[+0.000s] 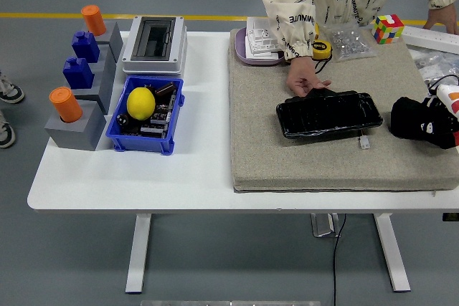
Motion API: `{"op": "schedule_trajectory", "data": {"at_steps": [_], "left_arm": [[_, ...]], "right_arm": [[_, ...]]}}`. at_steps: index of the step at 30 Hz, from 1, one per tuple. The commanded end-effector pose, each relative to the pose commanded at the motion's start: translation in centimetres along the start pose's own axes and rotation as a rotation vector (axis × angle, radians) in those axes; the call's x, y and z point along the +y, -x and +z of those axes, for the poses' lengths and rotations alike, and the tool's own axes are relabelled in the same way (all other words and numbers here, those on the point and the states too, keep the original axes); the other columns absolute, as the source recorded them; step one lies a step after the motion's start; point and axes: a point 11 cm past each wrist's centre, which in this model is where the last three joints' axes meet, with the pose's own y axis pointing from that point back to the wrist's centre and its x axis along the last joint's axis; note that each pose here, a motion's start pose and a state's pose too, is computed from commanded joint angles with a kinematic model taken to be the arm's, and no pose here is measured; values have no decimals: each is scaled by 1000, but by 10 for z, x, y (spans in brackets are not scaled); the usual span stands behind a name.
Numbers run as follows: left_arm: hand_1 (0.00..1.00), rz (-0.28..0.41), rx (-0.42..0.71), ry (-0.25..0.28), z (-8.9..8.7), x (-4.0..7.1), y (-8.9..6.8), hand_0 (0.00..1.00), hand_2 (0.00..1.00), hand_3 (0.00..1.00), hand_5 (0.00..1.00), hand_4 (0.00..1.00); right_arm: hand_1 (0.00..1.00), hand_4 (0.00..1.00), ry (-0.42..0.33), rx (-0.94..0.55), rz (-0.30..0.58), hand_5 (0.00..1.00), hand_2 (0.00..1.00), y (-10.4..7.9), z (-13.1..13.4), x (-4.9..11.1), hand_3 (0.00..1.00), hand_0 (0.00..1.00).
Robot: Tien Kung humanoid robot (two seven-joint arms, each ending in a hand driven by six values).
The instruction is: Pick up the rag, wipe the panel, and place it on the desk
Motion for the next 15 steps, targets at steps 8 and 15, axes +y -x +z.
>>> {"op": "schedule_trajectory", "data": {"at_steps": [8, 15], "left_arm": [[698, -2, 2, 3, 1, 0, 1, 652, 747, 567, 477, 599], [698, 0, 5, -1, -1, 0, 0, 651, 747, 567, 476, 600]], "right_arm": [[339, 901, 6, -2, 14, 2, 391, -6, 1, -1, 377, 239], [337, 901, 17, -8, 41, 2, 388, -16, 6, -1, 374, 240]]}}
